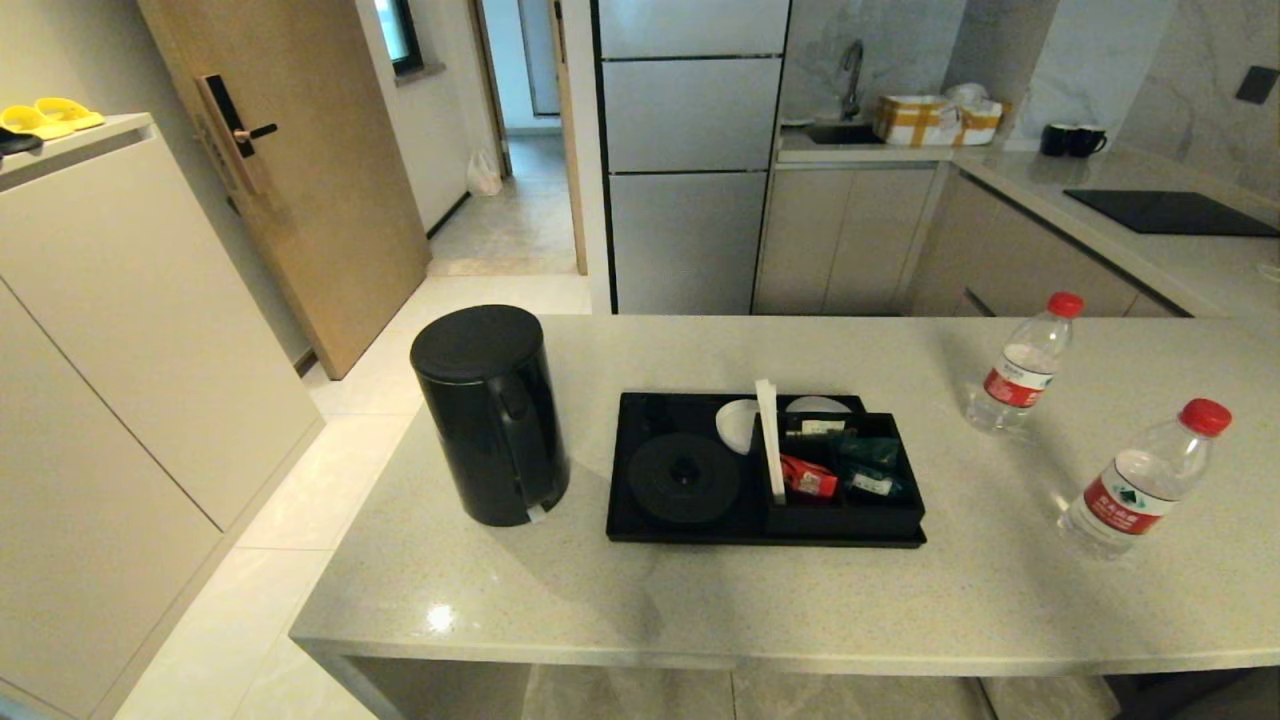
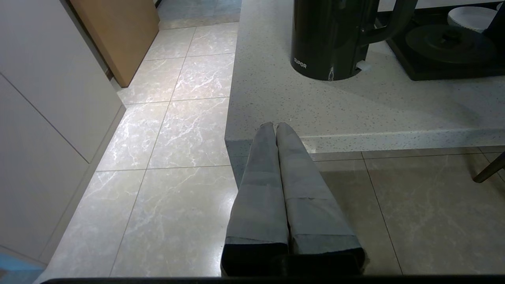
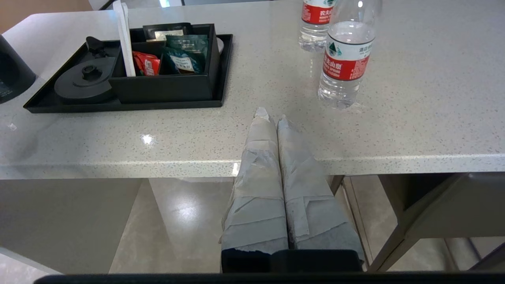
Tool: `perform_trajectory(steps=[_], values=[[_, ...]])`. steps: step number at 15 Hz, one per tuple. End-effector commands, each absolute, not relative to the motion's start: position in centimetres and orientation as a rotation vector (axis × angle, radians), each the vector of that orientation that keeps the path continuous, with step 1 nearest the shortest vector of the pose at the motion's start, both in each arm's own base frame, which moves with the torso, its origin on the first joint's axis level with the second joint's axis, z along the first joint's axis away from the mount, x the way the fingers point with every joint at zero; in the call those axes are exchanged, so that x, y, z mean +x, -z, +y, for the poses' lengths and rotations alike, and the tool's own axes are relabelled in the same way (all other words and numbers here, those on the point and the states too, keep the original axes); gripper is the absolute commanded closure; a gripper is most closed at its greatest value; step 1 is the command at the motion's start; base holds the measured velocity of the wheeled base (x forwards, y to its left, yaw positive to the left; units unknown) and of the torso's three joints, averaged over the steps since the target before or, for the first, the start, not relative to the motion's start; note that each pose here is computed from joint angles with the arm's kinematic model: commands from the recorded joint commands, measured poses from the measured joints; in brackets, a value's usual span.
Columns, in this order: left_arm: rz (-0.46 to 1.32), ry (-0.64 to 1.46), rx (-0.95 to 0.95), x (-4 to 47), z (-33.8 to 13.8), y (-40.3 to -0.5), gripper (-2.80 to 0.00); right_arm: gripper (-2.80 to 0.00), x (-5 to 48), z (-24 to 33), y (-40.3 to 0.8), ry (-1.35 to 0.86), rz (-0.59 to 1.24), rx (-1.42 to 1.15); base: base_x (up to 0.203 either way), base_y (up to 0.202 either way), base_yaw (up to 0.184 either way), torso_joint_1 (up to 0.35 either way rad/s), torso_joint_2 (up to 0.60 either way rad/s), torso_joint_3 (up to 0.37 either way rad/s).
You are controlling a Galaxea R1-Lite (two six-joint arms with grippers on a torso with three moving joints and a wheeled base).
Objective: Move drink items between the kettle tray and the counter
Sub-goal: Return the bottled water to its original position
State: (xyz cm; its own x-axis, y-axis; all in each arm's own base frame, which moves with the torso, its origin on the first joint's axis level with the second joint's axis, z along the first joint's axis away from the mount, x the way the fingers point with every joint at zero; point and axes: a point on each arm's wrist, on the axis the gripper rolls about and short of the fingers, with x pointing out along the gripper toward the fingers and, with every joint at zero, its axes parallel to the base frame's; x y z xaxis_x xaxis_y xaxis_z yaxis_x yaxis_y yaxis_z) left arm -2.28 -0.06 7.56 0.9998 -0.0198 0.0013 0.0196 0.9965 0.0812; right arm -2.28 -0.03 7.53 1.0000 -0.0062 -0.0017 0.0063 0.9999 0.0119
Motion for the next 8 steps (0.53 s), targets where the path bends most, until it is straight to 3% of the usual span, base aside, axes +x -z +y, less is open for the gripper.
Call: perform_trajectory(steps=[1, 8], values=[[-0.002, 0.018, 0.081, -2.28, -0.06, -7.56, 0.00, 0.00, -2.27, -0.03, -7.54, 0.006, 0.003, 0.012, 0.000, 0.000, 0.000, 0.000, 0.00, 0.000], [-0.002, 0.020, 0.081, -2.28, -0.06, -7.56, 0.00, 0.00, -2.27, -0.02, -7.55, 0.005, 0.002, 0.009, 0.000, 0.000, 0.000, 0.000, 0.00, 0.000]])
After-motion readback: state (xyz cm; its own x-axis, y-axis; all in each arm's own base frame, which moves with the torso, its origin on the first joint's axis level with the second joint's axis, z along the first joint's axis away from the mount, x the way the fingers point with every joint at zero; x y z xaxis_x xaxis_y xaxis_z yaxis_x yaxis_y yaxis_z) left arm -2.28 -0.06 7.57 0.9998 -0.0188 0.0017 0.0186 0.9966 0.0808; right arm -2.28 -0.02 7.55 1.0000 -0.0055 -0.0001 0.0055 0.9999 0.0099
